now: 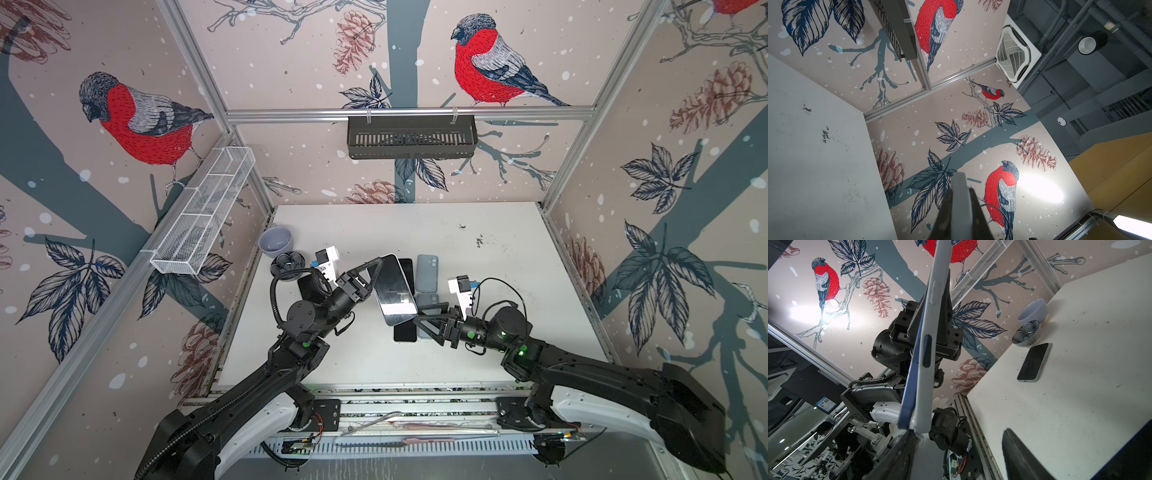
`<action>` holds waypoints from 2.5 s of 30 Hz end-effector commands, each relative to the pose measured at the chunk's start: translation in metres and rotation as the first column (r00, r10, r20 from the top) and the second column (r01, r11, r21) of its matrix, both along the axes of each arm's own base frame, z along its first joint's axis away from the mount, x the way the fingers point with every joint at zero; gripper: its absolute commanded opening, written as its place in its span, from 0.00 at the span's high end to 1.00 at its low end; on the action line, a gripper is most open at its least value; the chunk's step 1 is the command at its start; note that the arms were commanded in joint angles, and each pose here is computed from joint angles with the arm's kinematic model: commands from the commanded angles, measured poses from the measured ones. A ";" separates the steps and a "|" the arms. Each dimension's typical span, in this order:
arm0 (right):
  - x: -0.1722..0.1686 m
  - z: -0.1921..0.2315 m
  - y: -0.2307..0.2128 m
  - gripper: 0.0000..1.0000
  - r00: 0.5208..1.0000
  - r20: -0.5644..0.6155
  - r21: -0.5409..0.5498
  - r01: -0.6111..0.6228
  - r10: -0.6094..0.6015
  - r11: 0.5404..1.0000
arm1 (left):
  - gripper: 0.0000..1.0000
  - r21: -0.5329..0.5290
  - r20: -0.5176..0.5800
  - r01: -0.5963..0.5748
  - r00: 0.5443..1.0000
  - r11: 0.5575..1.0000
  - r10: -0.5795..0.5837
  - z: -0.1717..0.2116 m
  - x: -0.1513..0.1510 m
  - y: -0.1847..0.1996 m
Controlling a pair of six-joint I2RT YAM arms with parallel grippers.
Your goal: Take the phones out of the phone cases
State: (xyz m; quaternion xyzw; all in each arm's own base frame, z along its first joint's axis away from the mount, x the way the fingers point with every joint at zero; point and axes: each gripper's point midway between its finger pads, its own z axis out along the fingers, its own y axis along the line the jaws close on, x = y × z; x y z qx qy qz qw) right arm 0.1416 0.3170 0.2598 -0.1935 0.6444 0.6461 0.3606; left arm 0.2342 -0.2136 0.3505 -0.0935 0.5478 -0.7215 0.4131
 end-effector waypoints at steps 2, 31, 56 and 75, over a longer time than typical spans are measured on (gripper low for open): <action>0.001 0.014 0.001 0.33 0.999 0.034 0.039 0.004 -0.005 0.999 | 1.00 -0.051 0.106 0.047 0.994 0.998 -0.041 0.025 -0.015 0.001; -0.010 0.017 0.001 0.94 0.993 -0.086 0.131 -0.064 0.076 0.989 | 1.00 -0.039 0.042 -0.044 0.998 0.998 0.046 -0.012 -0.001 0.009; 0.040 -0.060 -0.072 1.00 0.877 -0.393 -0.056 0.278 -0.277 0.959 | 0.18 0.144 -0.064 -0.025 0.997 0.989 0.035 -0.086 0.030 -0.028; 0.057 -0.081 -0.112 1.00 0.802 -0.426 -0.113 0.411 -0.418 0.904 | 0.06 0.899 0.339 -0.257 0.920 0.354 -0.195 -0.086 -0.045 -0.129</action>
